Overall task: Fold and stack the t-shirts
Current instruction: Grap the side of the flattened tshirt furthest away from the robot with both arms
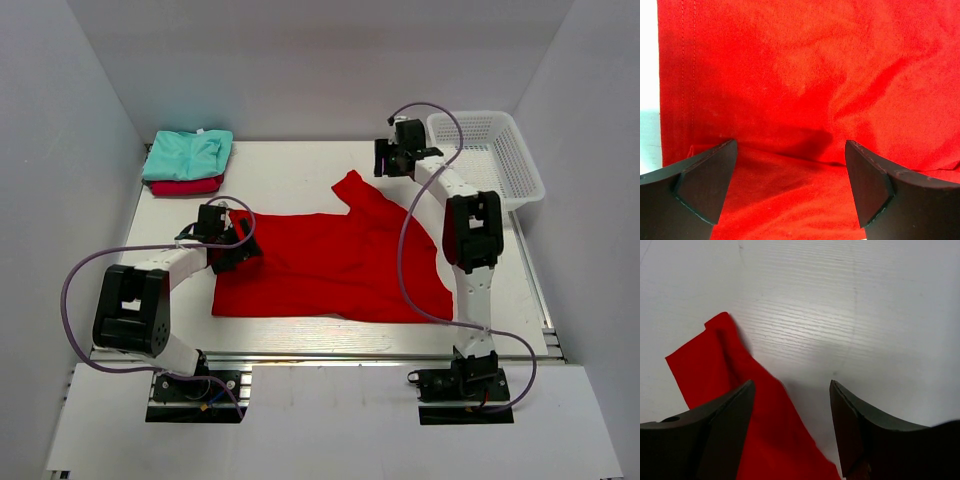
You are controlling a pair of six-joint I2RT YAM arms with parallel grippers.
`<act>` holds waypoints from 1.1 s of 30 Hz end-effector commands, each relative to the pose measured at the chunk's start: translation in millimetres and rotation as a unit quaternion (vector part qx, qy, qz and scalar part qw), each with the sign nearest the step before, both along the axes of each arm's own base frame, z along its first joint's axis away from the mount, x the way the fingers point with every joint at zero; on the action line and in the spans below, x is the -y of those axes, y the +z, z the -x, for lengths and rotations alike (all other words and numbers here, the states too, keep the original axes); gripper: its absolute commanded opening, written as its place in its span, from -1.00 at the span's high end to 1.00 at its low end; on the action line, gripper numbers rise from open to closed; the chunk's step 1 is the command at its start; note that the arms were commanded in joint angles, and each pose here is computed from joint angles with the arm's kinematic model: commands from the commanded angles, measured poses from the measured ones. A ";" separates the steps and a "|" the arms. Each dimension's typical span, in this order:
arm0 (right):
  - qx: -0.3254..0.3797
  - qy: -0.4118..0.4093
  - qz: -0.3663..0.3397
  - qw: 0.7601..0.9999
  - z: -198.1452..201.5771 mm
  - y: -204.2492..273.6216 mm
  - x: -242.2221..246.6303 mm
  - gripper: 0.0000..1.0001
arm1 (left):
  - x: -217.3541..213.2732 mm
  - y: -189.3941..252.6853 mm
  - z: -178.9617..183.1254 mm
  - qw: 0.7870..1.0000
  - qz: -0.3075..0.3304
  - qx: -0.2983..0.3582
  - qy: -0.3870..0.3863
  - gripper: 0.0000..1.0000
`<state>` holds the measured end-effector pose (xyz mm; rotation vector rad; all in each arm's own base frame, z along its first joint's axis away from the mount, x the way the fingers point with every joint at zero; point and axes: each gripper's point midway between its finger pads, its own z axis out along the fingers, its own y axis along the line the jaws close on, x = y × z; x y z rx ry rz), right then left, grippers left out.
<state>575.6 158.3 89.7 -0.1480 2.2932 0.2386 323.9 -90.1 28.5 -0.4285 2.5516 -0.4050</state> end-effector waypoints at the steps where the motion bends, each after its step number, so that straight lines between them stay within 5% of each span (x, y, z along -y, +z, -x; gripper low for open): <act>1: 0.001 0.085 0.021 0.996 -2.7 -6.4 -27.4 -0.34 | -10.9 -39.6 40.8 0.995 -0.025 -0.097 0.004 -0.99; 11: -0.025 0.115 0.122 0.986 -10.5 -60.9 -40.9 -0.34 | -10.4 -37.2 37.3 0.995 -0.025 -0.092 0.004 -0.99; 17: -0.037 0.079 0.171 0.981 -6.7 -64.9 -36.1 0.04 | -10.7 -37.7 39.5 0.995 -0.025 -0.097 0.004 -0.99; 18: -0.043 0.081 0.172 0.981 -4.0 -68.7 -35.3 0.29 | -10.5 -35.3 38.4 0.995 -0.025 -0.092 0.004 -0.99; 21: -0.051 0.084 0.170 0.981 0.0 -72.0 -36.3 0.56 | -10.9 -35.3 38.5 0.995 -0.027 -0.091 0.000 -0.99; 24: -0.060 0.084 0.162 0.981 3.6 -73.1 -36.6 0.67 | -10.7 -32.8 37.4 0.996 -0.026 -0.087 0.000 -0.99; 26: -0.071 0.078 0.154 0.982 6.6 -76.2 -33.5 1.00 | -10.9 -30.9 38.5 0.996 -0.026 -0.087 0.000 -0.99; 33: -0.042 0.022 0.158 0.986 0.3 -57.3 -12.7 1.00 | -16.0 -28.7 40.5 0.996 -0.038 -0.083 0.007 -0.99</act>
